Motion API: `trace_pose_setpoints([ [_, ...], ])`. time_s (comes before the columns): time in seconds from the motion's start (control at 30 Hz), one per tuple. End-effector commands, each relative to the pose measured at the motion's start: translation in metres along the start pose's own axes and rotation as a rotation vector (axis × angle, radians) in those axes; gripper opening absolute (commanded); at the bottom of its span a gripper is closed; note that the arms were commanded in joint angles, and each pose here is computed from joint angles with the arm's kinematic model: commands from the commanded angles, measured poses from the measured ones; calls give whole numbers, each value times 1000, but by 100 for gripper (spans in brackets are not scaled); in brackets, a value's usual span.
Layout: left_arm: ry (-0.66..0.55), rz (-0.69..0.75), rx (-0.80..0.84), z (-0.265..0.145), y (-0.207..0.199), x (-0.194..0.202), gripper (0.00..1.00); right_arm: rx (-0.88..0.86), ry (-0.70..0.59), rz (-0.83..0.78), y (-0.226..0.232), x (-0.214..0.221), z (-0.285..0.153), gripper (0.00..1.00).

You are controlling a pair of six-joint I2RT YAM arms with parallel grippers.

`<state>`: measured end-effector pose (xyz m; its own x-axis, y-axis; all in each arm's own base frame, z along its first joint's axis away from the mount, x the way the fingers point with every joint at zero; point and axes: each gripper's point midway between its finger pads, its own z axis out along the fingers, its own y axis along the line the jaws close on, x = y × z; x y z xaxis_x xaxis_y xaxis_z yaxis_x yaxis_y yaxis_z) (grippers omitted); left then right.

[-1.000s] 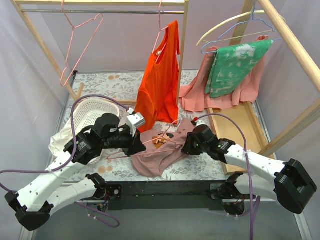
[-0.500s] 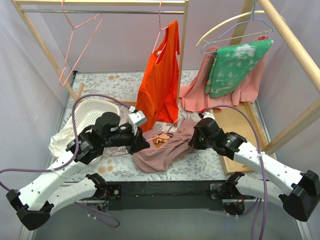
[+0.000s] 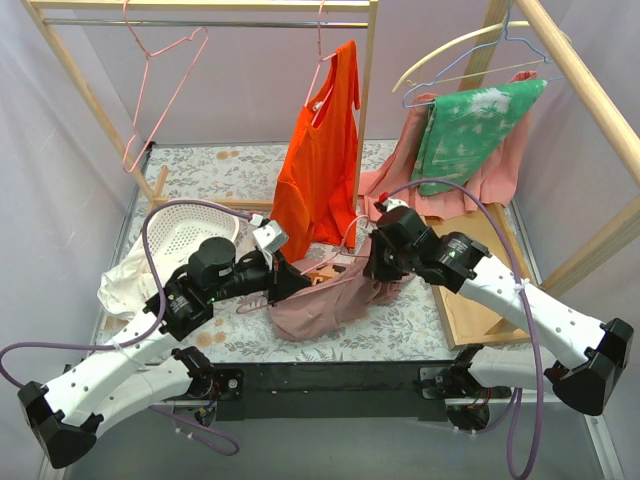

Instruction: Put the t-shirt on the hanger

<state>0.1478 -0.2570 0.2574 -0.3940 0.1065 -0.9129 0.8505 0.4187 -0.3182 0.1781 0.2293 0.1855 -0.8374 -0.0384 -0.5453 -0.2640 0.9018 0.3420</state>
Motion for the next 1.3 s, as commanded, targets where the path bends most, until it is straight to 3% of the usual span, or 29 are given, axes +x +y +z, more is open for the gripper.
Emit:
trace_pose_setpoints([
  [0.0, -256, -22, 9, 4, -4, -45, 0, -58, -64, -51, 35, -38, -18, 1],
  [0.17, -396, -85, -25, 9, 5, -56, 0, -147, -108, -142, 90, -53, -46, 1],
  [0.27, -457, -114, -29, 9, 4, -62, 0, -115, -91, -187, 95, -42, -46, 1],
  [0.53, -435, -136, 30, 39, -9, -43, 0, 4, -29, -104, 17, 1, -18, 2],
  [0.73, -381, -161, 49, 70, -10, -21, 0, -5, -102, -55, -10, -13, -19, 15],
  [0.9, -328, -206, 39, 86, -7, -14, 0, -58, -151, -97, -6, -21, -33, 42],
  [1.0, -326, -238, 51, 87, -9, -13, 0, -76, -208, -127, -7, -26, -45, 50],
  [1.27, -279, -282, 55, 87, -13, -10, 0, -211, -423, -101, 12, -59, -83, 57],
])
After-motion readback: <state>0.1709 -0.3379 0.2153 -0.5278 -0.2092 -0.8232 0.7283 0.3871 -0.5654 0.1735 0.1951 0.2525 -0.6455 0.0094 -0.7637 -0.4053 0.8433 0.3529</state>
